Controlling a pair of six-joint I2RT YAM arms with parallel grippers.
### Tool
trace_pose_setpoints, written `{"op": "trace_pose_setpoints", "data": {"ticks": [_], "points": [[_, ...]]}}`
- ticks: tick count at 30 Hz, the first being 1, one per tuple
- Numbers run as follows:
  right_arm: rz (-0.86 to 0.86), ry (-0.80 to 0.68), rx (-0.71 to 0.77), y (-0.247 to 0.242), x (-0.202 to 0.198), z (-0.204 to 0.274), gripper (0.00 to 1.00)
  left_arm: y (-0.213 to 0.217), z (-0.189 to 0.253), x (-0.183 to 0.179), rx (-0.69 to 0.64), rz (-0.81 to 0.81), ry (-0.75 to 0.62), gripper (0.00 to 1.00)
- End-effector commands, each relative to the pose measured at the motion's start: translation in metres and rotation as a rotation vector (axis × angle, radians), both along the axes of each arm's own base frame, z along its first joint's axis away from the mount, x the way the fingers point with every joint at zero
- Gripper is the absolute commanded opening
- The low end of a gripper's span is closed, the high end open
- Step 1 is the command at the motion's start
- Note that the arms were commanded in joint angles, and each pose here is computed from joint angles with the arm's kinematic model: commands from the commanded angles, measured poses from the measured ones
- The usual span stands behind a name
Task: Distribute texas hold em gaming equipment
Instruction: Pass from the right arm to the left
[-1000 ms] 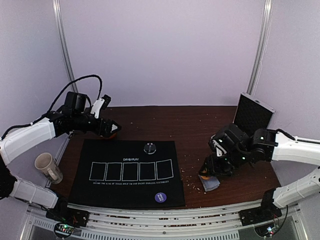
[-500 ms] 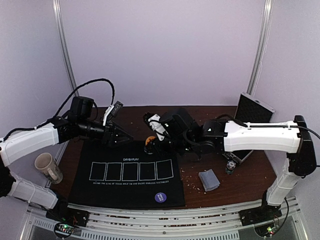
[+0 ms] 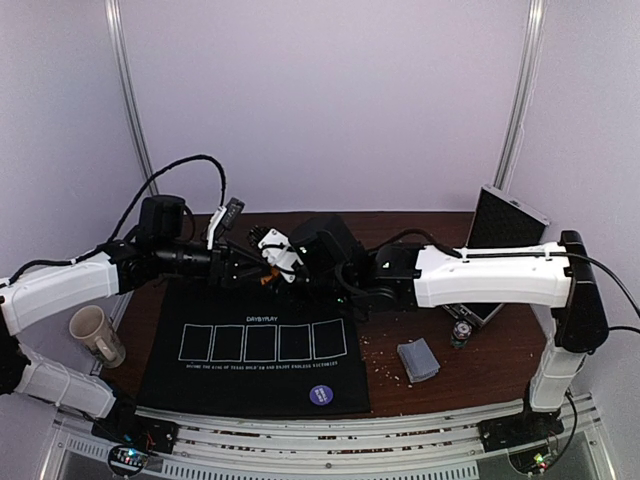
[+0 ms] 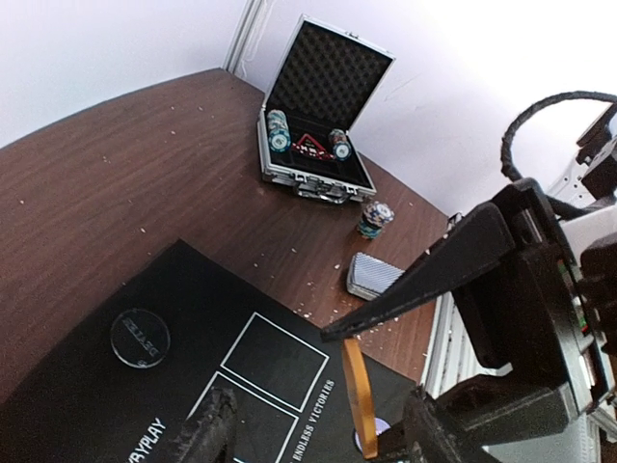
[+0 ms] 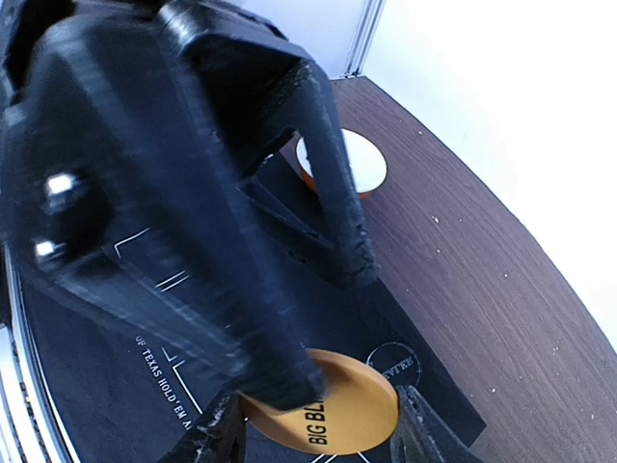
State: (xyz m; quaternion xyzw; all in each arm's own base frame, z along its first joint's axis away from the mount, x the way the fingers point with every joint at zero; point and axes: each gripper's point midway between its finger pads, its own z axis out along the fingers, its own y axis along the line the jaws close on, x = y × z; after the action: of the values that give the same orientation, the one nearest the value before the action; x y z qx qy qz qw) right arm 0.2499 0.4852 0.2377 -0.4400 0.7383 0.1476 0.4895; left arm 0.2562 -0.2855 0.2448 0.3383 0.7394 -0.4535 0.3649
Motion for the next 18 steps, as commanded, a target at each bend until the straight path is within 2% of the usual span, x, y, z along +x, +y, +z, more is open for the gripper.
{"op": "trace_pose_setpoints", "data": {"ticks": [1,7,13,18], "points": [[0.008,-0.050,0.010,0.008,0.002,0.014,0.33,0.003,0.013,0.010,-0.004,0.060,-0.100,0.51],[0.008,-0.061,-0.005,0.012,0.005,0.012,0.33,0.001,0.008,0.004,0.006,0.023,-0.092,0.38],[0.007,-0.068,-0.025,0.014,0.007,0.010,0.33,-0.002,0.003,-0.008,0.001,-0.020,-0.080,0.37],[0.007,-0.075,-0.025,0.016,0.008,0.010,0.32,-0.004,0.000,-0.013,-0.001,-0.044,-0.060,0.16]]}}
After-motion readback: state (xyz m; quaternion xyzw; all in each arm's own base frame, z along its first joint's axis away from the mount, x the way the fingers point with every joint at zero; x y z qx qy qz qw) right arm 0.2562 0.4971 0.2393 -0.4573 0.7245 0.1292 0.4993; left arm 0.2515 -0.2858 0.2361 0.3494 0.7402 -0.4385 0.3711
